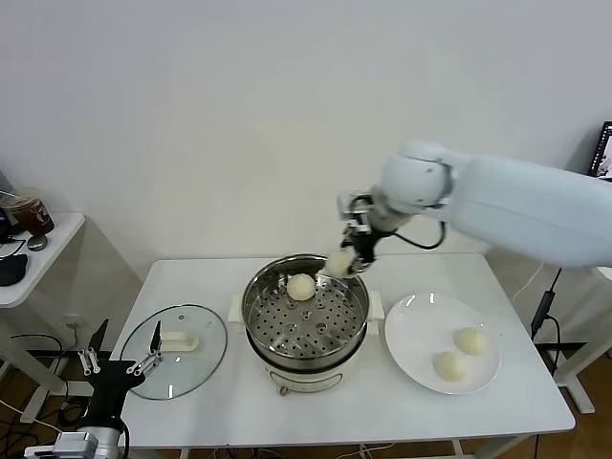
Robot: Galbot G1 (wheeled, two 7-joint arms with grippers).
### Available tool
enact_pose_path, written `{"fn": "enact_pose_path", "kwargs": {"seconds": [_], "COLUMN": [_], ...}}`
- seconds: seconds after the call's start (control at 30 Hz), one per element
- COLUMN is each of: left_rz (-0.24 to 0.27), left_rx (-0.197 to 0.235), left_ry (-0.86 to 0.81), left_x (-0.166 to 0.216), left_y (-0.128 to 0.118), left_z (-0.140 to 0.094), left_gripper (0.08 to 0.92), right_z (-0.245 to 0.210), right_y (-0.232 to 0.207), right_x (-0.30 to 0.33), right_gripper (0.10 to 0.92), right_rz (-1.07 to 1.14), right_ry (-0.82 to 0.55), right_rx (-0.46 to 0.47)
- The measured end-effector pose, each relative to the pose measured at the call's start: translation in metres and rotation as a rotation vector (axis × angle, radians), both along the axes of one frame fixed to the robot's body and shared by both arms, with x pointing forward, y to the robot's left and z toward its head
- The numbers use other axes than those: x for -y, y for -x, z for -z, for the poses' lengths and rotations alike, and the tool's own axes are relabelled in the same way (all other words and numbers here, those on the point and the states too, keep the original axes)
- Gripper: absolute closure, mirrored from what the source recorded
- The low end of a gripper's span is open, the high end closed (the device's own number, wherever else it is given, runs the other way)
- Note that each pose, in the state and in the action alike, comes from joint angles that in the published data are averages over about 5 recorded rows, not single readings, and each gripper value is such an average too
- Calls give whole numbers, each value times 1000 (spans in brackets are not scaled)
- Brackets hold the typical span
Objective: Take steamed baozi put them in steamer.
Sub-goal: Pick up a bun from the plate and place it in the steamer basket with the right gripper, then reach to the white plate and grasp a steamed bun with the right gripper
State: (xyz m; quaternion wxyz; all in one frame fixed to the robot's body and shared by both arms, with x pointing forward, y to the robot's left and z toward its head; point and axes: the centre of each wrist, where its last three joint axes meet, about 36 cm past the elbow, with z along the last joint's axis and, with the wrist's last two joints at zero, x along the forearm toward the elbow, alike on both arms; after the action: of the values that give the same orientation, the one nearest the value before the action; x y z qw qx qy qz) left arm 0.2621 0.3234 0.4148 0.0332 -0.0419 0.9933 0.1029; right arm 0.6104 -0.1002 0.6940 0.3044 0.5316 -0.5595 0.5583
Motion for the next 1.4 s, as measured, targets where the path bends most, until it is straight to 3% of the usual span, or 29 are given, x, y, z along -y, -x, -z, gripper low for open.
{"fn": "enact_pose_path", "kwargs": {"seconds": [0.37,0.73,0.87,1.17,1.4], "left_rz": [-2,-5,-5,-4,3], "left_rx": [17,18,20,23,25], "left_ry": [-2,-1,0,-2,-2], "left_x": [6,6,6,5,5], "left_y": [0,1,1,1,-2], "left_z": [-7,-8,-8,-9,-9], "left_gripper": [177,177,177,177,177], "right_z": [59,107,116,89,35], "right_y": [-5,-2,-2,-6,-10], "right_x": [-90,-138,-143,-122,-55], "right_gripper": [524,520,467,229,200], "right_rz": [-11,-14,-10,-17,-34], "right_ry": [16,31,34,38,68], "right_rx": [-67,-107,-114,-114,-95]}}
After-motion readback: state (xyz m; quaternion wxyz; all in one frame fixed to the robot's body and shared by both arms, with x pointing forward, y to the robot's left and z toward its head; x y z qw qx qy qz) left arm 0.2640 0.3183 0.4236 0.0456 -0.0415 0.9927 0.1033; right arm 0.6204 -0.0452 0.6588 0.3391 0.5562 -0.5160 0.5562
